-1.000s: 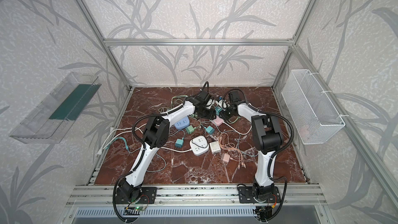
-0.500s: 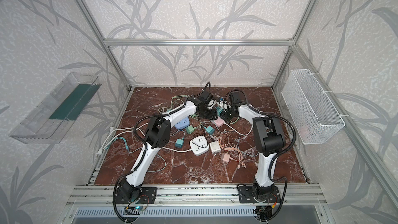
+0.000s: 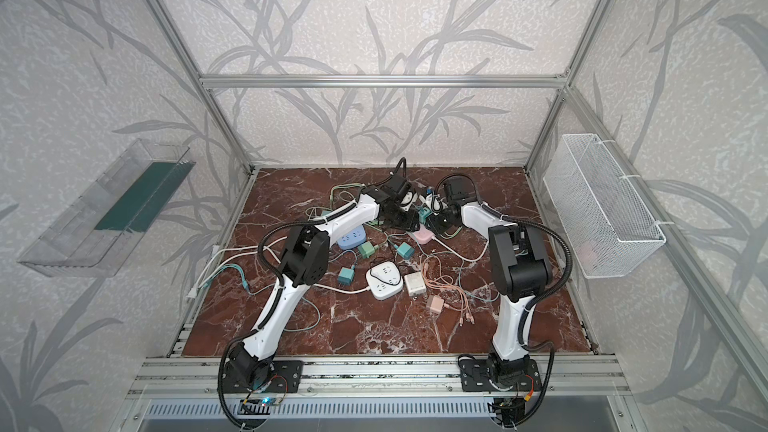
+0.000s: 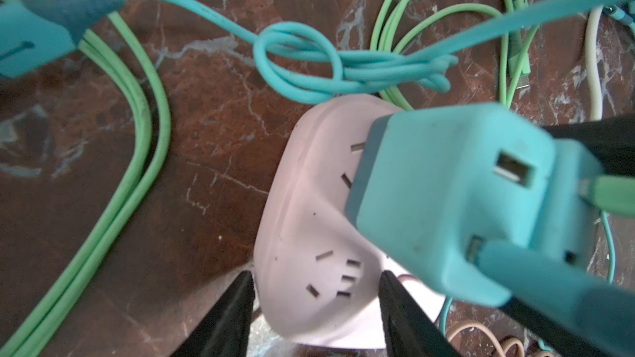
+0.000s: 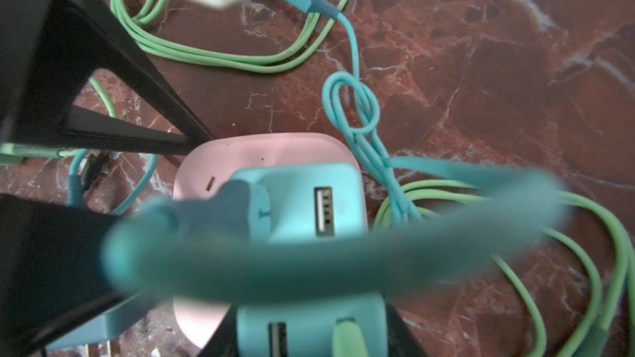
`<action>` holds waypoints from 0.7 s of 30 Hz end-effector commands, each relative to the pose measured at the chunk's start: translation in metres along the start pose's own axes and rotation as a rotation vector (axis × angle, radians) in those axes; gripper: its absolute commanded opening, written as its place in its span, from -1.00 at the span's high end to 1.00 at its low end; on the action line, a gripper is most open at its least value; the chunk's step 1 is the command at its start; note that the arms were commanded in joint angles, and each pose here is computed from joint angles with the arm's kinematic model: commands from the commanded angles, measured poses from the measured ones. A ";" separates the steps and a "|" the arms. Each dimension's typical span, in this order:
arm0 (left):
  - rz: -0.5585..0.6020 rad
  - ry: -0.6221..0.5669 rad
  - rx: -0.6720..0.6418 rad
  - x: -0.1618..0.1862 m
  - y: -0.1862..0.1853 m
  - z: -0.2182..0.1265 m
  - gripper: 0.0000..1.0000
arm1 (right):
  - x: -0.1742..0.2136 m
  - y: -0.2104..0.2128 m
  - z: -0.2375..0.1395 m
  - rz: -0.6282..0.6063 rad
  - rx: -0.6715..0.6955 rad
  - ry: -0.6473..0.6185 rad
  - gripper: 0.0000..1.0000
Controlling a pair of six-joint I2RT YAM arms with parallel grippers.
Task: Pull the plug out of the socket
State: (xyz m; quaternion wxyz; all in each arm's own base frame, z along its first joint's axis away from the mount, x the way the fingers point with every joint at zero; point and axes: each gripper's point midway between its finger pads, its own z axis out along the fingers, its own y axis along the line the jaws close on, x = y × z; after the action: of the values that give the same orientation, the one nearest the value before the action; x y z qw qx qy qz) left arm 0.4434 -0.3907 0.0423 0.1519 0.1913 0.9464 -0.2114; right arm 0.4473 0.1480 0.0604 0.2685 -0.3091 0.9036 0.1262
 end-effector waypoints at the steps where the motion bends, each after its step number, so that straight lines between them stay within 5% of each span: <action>1: -0.040 0.151 -0.107 0.044 0.030 0.029 -0.17 | -0.041 -0.008 -0.026 -0.016 0.015 -0.107 0.80; 15: -0.048 0.178 -0.107 0.049 0.030 0.036 -0.17 | -0.031 0.006 -0.013 -0.197 0.133 -0.021 0.80; 21: -0.049 0.190 -0.117 0.052 0.032 0.035 -0.17 | -0.036 0.005 -0.014 -0.162 0.152 -0.011 0.79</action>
State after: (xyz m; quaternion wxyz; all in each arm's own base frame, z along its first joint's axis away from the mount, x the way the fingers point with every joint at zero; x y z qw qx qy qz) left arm 0.4456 -0.3929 0.0417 0.1455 0.1882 0.9478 -0.2124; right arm 0.4488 0.1573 0.0622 0.2684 -0.3598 0.8924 0.0460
